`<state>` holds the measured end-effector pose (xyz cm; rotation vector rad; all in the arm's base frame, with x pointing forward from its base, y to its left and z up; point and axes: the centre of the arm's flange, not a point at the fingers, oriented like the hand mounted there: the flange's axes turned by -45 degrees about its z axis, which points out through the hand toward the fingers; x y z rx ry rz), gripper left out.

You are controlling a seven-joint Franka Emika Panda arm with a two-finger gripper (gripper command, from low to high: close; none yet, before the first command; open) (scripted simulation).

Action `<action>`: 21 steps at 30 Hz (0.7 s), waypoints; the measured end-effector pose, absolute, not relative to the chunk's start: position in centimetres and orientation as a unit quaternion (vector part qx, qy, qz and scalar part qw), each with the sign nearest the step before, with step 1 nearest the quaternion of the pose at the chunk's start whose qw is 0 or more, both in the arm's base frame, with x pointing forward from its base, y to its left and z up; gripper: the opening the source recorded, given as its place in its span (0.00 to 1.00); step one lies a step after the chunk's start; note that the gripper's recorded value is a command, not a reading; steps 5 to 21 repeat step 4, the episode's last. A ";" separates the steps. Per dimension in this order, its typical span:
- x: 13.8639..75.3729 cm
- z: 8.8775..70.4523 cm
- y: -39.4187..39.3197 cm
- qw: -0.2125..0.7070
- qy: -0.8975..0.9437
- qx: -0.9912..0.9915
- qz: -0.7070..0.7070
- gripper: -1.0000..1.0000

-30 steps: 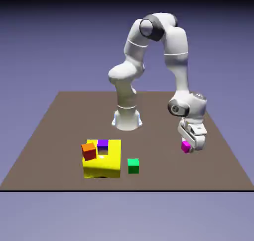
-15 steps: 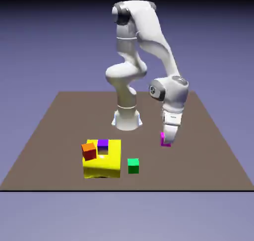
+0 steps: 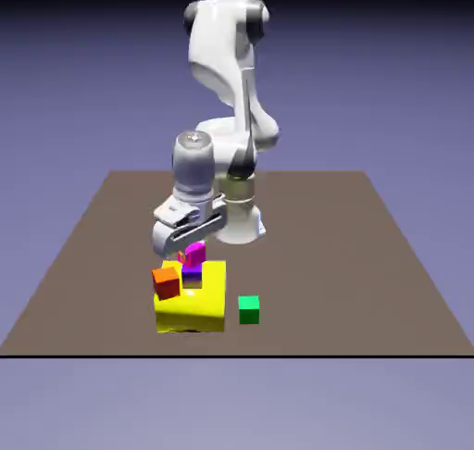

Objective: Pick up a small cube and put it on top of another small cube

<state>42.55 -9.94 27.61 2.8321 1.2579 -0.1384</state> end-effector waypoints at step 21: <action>42.9 33.2 -9.6 0.019 0.406 0.913 -0.044 1.00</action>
